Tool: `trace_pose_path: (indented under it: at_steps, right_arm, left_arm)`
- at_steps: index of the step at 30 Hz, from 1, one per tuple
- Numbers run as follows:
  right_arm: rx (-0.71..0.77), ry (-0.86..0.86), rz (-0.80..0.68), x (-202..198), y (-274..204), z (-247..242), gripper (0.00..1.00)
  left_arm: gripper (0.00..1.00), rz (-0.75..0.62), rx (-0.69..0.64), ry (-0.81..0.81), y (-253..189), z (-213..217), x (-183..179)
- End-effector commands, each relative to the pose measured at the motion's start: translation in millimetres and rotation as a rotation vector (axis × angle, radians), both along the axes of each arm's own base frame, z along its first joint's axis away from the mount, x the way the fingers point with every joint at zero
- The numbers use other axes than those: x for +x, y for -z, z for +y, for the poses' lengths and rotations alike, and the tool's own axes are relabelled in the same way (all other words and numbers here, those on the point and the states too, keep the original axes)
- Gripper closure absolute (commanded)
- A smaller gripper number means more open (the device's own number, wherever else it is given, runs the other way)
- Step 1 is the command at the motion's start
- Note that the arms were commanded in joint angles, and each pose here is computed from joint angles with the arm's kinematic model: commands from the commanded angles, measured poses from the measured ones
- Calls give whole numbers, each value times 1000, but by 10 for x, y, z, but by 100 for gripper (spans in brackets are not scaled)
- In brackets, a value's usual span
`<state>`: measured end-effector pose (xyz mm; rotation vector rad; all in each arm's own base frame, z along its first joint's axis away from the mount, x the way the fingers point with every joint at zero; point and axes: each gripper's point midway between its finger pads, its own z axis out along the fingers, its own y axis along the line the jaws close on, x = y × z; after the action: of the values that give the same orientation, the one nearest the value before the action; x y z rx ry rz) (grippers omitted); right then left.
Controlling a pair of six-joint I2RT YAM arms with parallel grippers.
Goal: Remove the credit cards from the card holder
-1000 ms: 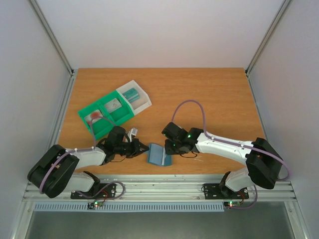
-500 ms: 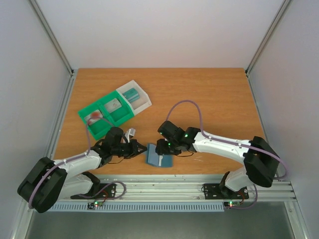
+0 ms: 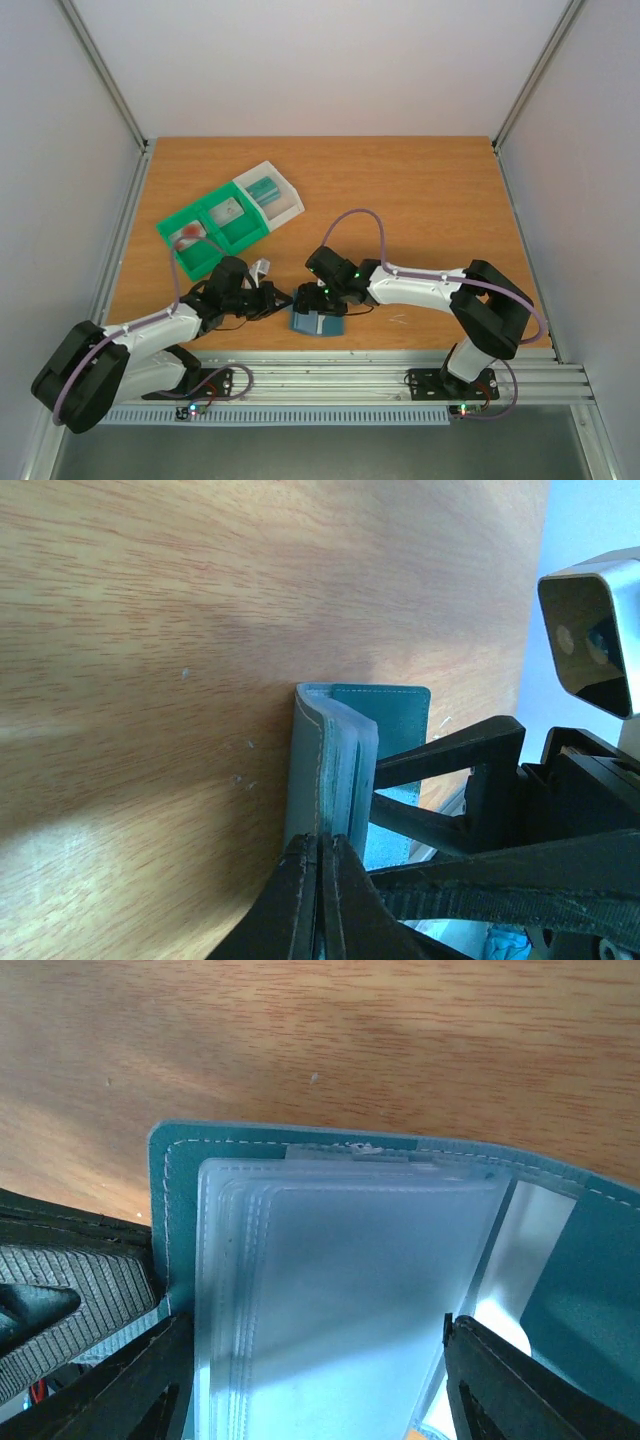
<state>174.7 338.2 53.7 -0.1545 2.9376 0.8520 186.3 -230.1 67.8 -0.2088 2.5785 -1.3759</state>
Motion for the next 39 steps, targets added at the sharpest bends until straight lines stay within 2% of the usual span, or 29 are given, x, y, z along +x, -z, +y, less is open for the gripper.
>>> trace_pose_path:
  at_steps: [1, 5, 12, 25, 32, 39]
  right_arm:
    - [8, 6, 31, -68, 95, 0, 32]
    - [22, -10, 46, -103, 63, 23, 30]
    - [37, -6, 13, -106, -105, -35, 19]
    - [61, -3, 43, -167, -4, -36, 33]
    - [64, -17, 75, -177, 87, 41, 24]
    - [25, -5, 87, -178, 229, -4, 32]
  left_arm:
    - [100, -42, 0, 5, -46, 6, 6]
    - [100, -41, 10, 0, -22, 29, -7]
    - [99, -40, 29, -22, -3, 73, -2]
    - [100, -45, 43, -37, 23, 113, -12]
    - [100, -44, 42, -39, 22, 113, -13]
    - [100, -41, 44, -37, 31, 112, -20]
